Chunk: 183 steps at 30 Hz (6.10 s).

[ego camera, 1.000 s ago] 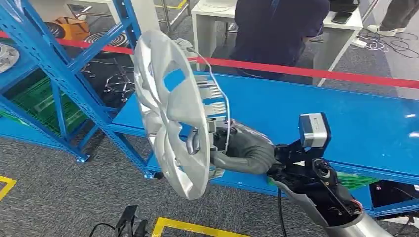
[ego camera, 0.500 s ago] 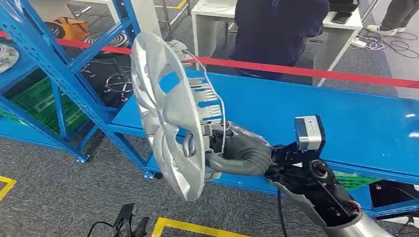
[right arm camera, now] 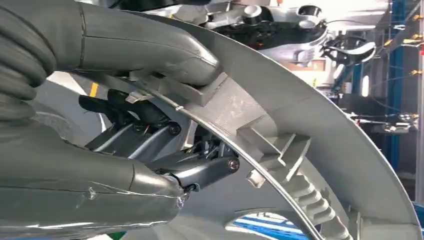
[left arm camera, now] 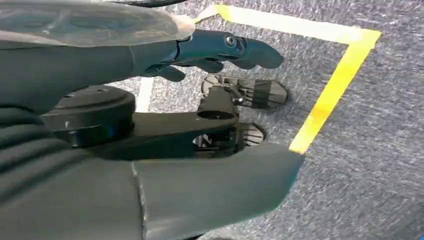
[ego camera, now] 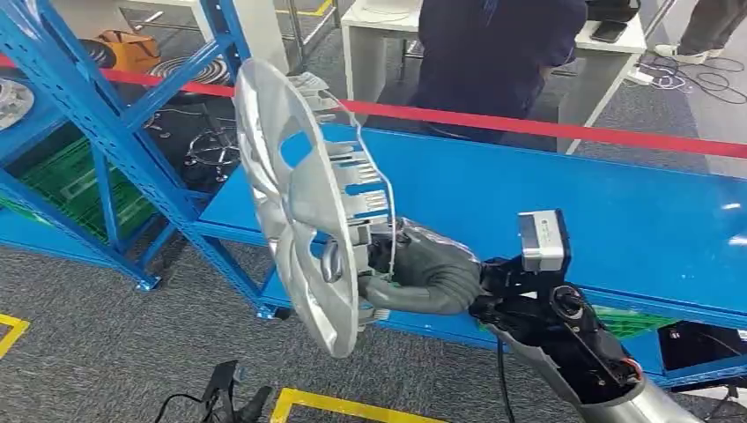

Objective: Take the parts from the cabinet and place them on the table.

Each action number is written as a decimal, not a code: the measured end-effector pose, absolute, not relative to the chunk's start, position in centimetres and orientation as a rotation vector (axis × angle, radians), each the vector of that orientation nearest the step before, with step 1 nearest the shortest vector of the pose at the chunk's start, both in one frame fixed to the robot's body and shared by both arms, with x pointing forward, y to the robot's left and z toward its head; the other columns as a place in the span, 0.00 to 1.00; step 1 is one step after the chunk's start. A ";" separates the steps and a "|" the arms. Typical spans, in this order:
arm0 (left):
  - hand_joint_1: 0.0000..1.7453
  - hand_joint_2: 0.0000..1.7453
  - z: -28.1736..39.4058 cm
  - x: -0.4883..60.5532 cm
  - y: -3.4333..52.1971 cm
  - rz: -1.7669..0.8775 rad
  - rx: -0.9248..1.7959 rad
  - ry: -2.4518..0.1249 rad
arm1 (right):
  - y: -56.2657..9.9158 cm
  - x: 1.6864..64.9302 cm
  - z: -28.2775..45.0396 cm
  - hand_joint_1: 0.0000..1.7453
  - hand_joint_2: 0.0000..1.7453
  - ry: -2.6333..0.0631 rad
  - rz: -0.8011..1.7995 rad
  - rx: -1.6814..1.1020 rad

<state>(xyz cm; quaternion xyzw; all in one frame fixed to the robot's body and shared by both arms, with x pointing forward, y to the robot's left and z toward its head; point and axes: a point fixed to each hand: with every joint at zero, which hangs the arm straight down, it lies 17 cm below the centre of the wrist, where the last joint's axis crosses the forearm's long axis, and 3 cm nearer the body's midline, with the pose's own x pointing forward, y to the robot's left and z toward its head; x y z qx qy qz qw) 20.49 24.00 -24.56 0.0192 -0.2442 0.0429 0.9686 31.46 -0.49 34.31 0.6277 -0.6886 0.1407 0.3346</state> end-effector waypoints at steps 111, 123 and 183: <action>0.00 1.00 -24.2 21.5 24.9 0.175 0.069 -0.524 | 1.4 28.8 33.9 1.00 1.00 -1.761 0.495 1.679; 0.00 1.00 -24.2 21.5 24.9 0.178 0.067 -0.523 | 1.4 28.8 33.8 1.00 1.00 -1.755 0.495 1.683; 0.00 1.00 -24.2 21.7 25.1 0.160 0.071 -0.516 | 0.5 32.5 32.5 1.00 1.00 -1.757 0.369 1.596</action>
